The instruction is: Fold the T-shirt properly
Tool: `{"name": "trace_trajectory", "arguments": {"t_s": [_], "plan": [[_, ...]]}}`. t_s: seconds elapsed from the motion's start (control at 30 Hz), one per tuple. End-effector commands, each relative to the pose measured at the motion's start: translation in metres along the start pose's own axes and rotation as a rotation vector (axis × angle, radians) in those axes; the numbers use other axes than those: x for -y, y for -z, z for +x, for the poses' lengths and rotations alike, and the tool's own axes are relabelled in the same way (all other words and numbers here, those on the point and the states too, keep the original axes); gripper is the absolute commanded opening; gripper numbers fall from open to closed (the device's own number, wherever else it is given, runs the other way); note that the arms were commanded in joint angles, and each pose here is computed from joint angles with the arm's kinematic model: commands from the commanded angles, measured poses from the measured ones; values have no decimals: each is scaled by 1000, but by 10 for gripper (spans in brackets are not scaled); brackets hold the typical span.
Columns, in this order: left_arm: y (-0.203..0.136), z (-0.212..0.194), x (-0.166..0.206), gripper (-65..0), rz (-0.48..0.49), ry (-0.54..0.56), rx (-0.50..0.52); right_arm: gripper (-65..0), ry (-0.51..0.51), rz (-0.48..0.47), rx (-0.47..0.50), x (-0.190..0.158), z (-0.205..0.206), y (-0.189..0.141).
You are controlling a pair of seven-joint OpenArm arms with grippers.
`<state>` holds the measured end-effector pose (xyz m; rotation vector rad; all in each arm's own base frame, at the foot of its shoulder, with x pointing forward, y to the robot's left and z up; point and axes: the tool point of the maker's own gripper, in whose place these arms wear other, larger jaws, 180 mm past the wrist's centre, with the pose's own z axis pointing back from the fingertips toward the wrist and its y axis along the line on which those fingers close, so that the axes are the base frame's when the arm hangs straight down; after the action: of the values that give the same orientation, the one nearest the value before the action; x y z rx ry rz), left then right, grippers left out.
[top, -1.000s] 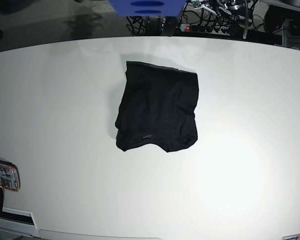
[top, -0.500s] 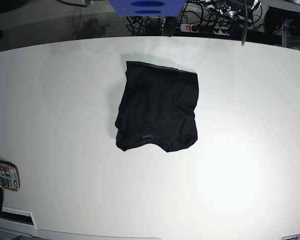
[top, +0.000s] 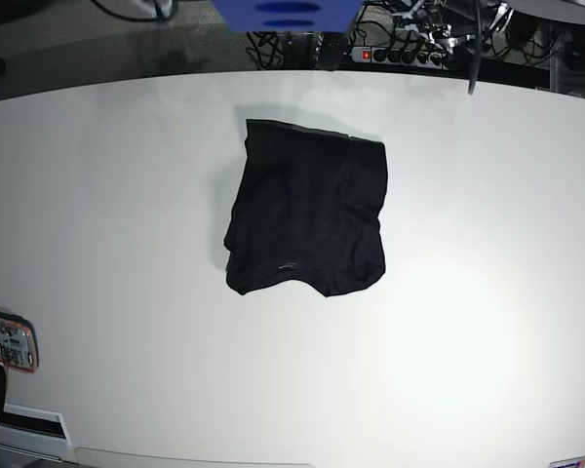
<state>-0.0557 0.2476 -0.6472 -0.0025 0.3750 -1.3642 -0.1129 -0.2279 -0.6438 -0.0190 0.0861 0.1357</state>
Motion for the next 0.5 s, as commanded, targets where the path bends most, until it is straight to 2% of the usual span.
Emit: {"name": "trace_trajectory", "arguments": {"t_s": [0.0, 0.33, 0.47], "plan": [[0, -6, -1, -650, 0, 10, -17, -650, -11, -28, -122, 16, -54, -9], [-3, -2, -15, -650, 23, 23, -14, -650, -12, -34, -124, 20, -52, -9], [-9, 11, -39, -650, 81, 27, 19, -650, -10, -47, -29, 28, 10, -2]]}}
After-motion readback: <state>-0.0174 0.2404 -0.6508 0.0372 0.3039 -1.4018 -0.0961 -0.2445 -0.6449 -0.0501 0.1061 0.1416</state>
